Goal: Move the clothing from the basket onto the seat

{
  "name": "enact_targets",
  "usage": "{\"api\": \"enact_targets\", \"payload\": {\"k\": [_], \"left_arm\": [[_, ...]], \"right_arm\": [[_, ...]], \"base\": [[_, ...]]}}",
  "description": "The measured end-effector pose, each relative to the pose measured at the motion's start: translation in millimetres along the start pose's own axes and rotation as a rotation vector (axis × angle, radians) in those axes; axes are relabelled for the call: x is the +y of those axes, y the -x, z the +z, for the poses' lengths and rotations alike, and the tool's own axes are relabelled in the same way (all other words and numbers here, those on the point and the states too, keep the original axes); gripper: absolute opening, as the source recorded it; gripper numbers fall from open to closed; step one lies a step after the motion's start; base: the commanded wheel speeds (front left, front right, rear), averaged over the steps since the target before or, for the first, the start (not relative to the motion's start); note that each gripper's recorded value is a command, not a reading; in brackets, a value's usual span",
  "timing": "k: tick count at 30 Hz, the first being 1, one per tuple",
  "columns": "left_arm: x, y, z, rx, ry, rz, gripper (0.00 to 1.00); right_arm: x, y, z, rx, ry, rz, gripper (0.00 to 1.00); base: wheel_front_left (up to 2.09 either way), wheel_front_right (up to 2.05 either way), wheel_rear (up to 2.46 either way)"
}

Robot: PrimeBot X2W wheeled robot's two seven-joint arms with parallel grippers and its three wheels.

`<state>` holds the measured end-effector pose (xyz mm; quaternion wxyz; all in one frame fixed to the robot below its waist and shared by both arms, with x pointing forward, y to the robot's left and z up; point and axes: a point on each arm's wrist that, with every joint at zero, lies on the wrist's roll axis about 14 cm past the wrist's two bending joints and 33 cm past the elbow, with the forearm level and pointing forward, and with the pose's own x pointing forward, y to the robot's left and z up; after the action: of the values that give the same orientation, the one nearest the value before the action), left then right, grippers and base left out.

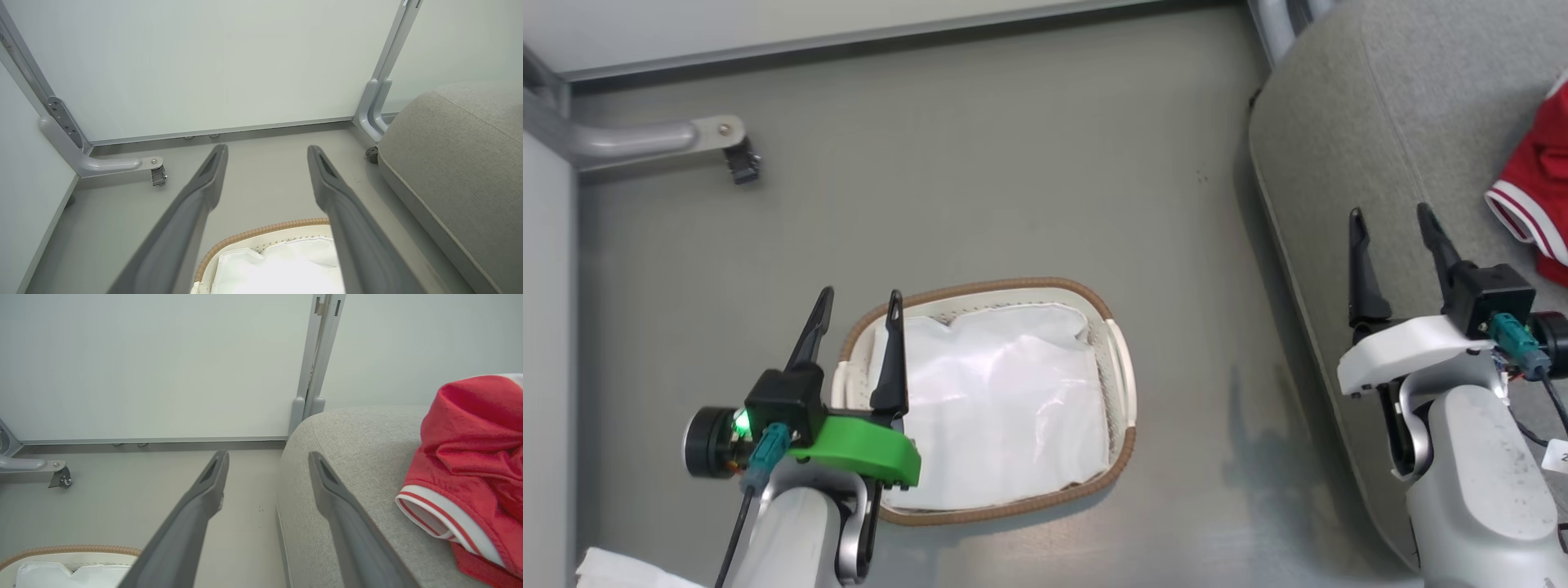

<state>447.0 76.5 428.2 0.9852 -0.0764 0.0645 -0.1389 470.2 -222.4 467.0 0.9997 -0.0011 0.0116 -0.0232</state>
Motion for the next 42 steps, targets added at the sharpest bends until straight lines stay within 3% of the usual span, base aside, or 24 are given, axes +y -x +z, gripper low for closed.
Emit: {"api": "enact_targets", "payload": {"k": [6, 12, 32, 33, 38, 42], "left_arm": [[34.7, 30.3, -1.1, 0.021, -0.015, 0.135, 1.00], [54.7, 54.1, 6.6, 0.005, -0.018, 0.220, 1.00], [56.9, 116.6, 5.8, -0.014, 0.061, 0.260, 1.00], [56.8, 117.9, 4.8, -0.011, 0.063, 0.261, 0.00], [56.0, 123.3, -10.8, 0.036, 0.072, 0.268, 0.00], [60.5, 125.2, -14.8, 0.052, 0.139, 0.294, 0.00]], "right_arm": [[39.5, 6.3, 1.1, 0.004, -0.052, 0.102, 1.00], [56.7, 21.9, -0.8, 0.019, -0.070, 0.149, 1.00], [63.6, 79.2, 0.9, 0.026, -0.090, 0.175, 1.00], [64.3, 79.6, 1.2, 0.025, -0.090, 0.177, 0.00], [65.4, 87.7, -17.1, 0.084, -0.100, 0.172, 0.00], [60.5, 88.9, -22.2, 0.114, -0.165, 0.144, 0.00]], "base": [[0.00, 0.00, 0.00], [0.00, 0.00, 0.00], [0.00, 0.00, 0.00], [0.00, 0.00, 0.00], [0.00, 0.00, 0.00], [0.00, 0.00, 0.00]]}}
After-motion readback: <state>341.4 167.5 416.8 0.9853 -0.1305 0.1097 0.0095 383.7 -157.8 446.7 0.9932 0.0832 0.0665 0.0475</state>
